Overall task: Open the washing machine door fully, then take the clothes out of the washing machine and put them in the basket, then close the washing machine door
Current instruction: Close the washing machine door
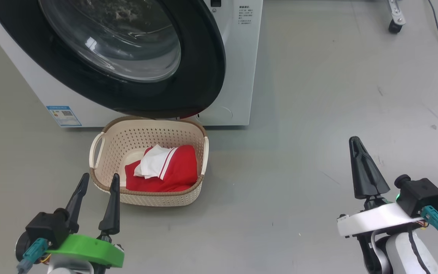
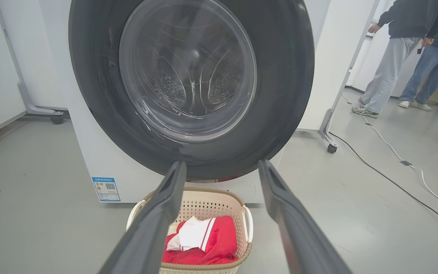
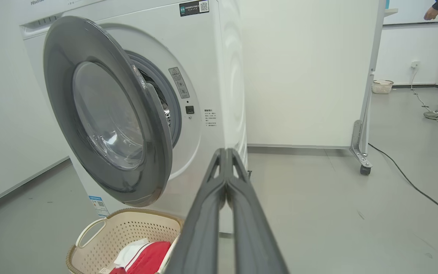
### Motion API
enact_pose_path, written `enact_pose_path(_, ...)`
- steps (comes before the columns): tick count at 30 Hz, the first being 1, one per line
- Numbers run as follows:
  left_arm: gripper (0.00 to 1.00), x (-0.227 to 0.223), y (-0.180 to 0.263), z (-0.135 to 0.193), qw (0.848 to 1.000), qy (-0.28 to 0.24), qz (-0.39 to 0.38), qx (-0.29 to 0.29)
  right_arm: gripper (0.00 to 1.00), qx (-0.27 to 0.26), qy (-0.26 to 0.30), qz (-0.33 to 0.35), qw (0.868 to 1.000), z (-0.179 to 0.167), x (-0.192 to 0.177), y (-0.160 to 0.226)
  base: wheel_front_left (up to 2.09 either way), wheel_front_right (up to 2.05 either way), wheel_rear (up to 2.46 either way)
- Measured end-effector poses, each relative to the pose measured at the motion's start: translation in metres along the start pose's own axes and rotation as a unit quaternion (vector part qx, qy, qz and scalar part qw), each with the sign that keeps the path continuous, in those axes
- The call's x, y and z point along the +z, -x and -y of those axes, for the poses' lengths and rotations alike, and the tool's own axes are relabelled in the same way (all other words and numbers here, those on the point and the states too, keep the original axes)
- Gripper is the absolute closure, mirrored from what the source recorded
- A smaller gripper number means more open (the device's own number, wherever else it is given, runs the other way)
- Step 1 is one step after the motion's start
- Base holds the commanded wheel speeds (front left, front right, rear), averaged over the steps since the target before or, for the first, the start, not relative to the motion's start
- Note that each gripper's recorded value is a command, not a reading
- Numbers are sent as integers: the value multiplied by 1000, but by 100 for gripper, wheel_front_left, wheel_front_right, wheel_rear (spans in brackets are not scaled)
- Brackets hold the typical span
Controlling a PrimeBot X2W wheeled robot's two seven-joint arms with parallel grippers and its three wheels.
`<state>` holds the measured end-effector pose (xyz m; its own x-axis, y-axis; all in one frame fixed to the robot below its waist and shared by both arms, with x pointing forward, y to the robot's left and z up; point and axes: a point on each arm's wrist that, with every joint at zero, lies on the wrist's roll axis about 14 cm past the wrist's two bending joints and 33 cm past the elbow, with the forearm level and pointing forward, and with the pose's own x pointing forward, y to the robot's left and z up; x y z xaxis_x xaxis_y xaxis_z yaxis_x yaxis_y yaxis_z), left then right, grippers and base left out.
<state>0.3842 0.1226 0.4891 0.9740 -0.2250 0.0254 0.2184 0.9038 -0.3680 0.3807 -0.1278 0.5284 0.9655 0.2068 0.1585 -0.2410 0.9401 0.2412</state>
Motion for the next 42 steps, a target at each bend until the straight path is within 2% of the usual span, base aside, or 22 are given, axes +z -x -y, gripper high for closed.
enact_pose_path(6, 0, -5, -4, -1, 1000, 8, -2, 5, 100, 44, 18, -10, 999, -15, -7, -19, 0, 0, 0)
enact_pose_path(10, 0, -4, -10, 0, 1000, 14, 2, 5, 100, 93, 26, -9, 995, -35, -8, -39, 0, 0, 0)
enact_pose_path(20, 0, -11, -19, -16, 999, 25, -1, 32, 100, 224, 82, -20, 971, -84, -23, -96, 0, 0, 0)
enact_pose_path(33, 0, -15, -24, -46, 997, 25, -2, 78, 100, 287, 84, -44, 953, -108, -61, -160, 0, 0, 0)
enact_pose_path(42, 0, -19, -25, -74, 993, 12, -9, 115, 100, 301, 71, -61, 949, -110, -94, -201, 0, 0, 0)
